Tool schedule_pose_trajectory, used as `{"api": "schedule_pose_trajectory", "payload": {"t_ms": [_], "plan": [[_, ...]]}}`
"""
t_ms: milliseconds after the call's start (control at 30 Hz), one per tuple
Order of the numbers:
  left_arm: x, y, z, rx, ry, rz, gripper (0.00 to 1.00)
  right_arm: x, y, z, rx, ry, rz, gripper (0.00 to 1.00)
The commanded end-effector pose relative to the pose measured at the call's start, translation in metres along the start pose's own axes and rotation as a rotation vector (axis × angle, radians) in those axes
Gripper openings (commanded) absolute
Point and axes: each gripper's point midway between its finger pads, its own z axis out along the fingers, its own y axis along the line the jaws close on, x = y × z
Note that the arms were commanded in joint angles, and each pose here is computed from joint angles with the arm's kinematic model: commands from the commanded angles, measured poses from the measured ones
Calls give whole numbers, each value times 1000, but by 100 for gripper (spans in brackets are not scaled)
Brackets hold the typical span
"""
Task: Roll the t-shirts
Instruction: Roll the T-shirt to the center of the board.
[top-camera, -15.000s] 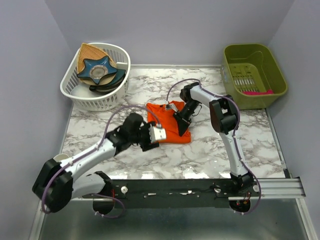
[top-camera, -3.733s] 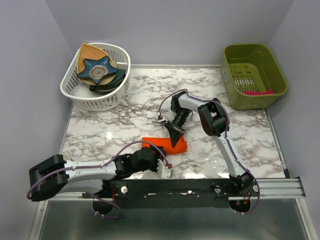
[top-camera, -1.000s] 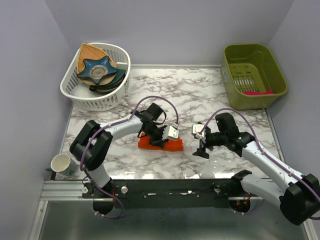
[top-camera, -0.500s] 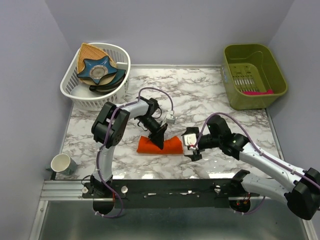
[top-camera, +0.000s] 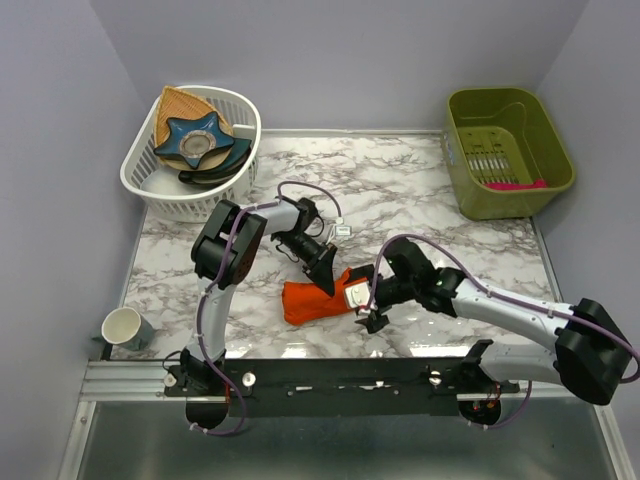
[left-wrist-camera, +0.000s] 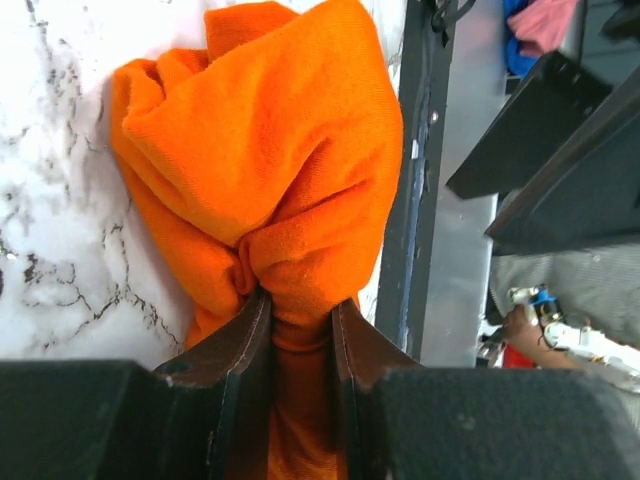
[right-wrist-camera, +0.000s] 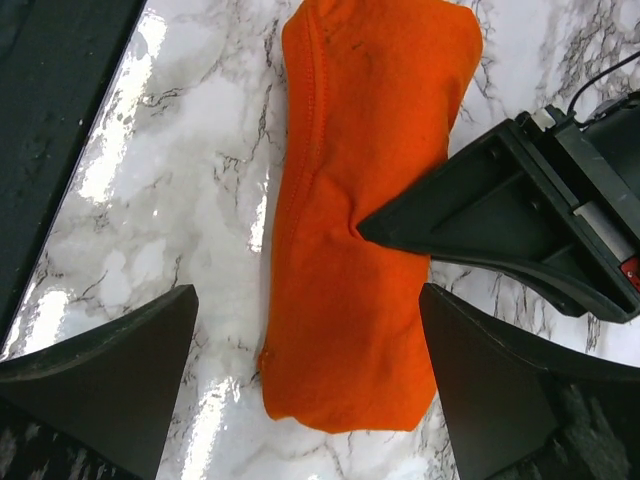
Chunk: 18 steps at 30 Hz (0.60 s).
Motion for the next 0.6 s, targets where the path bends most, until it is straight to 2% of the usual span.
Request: {"api": "schedule_pose_trajectory", "payload": {"t_ms": [0, 233, 400, 567], "plan": [[0, 28, 4, -60, -19, -17, 1, 3, -5, 15, 34, 0, -19, 100], [-1, 27, 2, -77, -33, 0, 2, 10, -4, 34, 35, 47, 94, 100], [-2, 24, 2, -73, -41, 13, 2, 17, -14, 43, 88, 85, 95, 100], [-2, 22, 1, -77, -46, 28, 2, 5, -29, 37, 132, 79, 128, 99]]}}
